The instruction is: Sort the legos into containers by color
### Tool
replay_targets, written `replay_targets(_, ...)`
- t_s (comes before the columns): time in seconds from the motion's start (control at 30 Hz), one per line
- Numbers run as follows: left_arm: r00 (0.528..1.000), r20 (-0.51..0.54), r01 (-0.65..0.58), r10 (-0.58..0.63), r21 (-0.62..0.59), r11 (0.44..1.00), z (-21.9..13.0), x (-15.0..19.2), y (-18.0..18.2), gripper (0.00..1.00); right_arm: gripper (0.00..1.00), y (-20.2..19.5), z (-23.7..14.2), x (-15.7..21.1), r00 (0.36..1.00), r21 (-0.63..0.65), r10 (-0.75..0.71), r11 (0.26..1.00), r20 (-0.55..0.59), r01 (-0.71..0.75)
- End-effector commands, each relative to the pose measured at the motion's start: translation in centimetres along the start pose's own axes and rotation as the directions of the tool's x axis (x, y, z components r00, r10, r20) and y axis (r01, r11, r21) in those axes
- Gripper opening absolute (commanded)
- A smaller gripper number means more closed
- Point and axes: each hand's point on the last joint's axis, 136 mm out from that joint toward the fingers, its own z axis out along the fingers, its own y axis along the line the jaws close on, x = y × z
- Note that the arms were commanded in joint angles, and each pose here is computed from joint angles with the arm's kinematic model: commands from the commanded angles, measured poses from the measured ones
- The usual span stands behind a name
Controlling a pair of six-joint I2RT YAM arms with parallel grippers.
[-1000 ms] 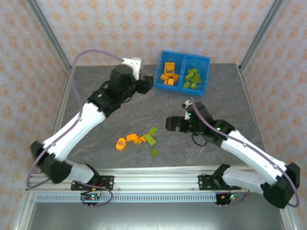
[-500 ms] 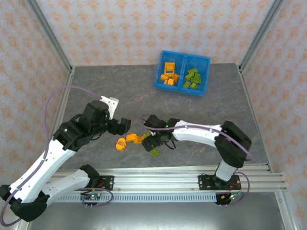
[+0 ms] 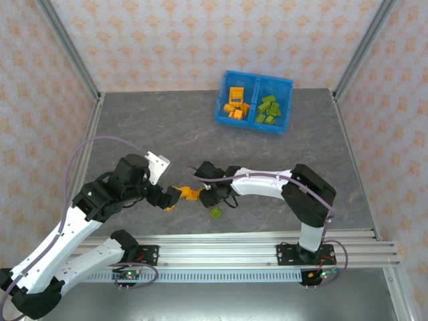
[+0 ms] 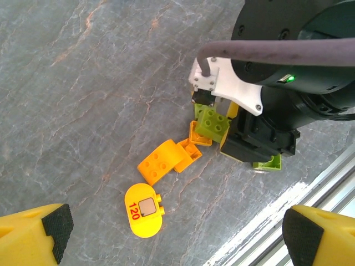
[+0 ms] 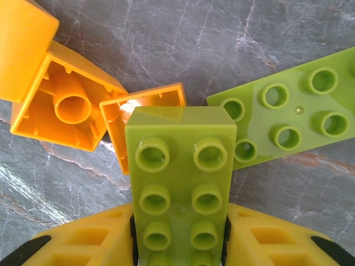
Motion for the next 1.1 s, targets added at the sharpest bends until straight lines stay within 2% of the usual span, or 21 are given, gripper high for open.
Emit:
replay_targets(0.0, 0.991, 0.105, -0.097, 0.087, 0.1, 0.99, -0.5, -1.0, -1.8, 1.0, 0.31, 0.4, -4.0, -2.1, 0.99, -0.021, 0.028, 0.999, 0.141, -0.025)
replay_targets(0.13, 0.974, 0.157, -0.195, 0.162, 0.229, 0.954, -0.7, -0.5, -4.3, 1.0, 0.3, -0.1, -7.9, -4.4, 0.962, -0.05, 0.079, 0.996, 0.26, -0.069)
replay_targets(0.27, 0.96, 0.211, -0.234, 0.183, 0.252, 0.939, -1.3, -0.4, -4.8, 1.0, 0.29, -2.5, -12.8, -7.1, 0.896, -0.085, 0.183, 0.983, 0.404, -0.163)
replay_targets(0.43, 0.954, 0.236, -0.24, 0.187, 0.22, 0.946, -1.5, -0.3, -4.4, 1.0, 0.3, -9.0, -19.6, -10.2, 0.731, -0.135, 0.34, 0.936, 0.591, -0.326)
replay_targets(0.57, 0.953, 0.24, -0.235, 0.186, 0.195, 0.952, -1.6, -0.3, -4.0, 1.0, 0.3, -16.0, -23.1, -11.7, 0.601, -0.122, 0.426, 0.869, 0.676, -0.479)
replay_targets(0.7, 0.953, 0.241, -0.225, 0.181, 0.169, 0.96, -1.5, -0.2, -3.5, 1.0, 0.29, -22.0, -24.1, -12.9, 0.512, -0.138, 0.507, 0.791, 0.693, -0.596)
replay_targets(0.8, 0.954, 0.245, -0.214, 0.173, 0.15, 0.965, -1.6, -0.3, -3.1, 1.0, 0.31, -24.9, -23.2, -13.9, 0.521, -0.117, 0.536, 0.763, 0.664, -0.636)
replay_targets(0.87, 0.955, 0.243, -0.206, 0.168, 0.14, 0.968, -1.5, -0.3, -2.9, 1.0, 0.34, -24.4, -22.0, -14.6, 0.588, -0.098, 0.528, 0.789, 0.612, -0.607)
replay_targets(0.9, 0.956, 0.245, -0.2, 0.165, 0.13, 0.971, -1.6, -0.3, -2.7, 1.0, 0.32, -23.9, -21.4, -14.8, 0.601, -0.119, 0.545, 0.791, 0.585, -0.6)
replay_targets(1.0, 0.957, 0.244, -0.186, 0.157, 0.1, 0.977, -1.6, -0.2, -2.1, 1.0, 0.3, -23.9, -20.8, -14.7, 0.538, -0.188, 0.596, 0.755, 0.595, -0.629)
replay_targets(1.07, 0.956, 0.248, -0.185, 0.157, 0.092, 0.978, -1.6, -0.3, -2.0, 1.0, 0.3, -25.7, -20.6, -14.0, 0.516, -0.137, 0.608, 0.716, 0.603, -0.684)
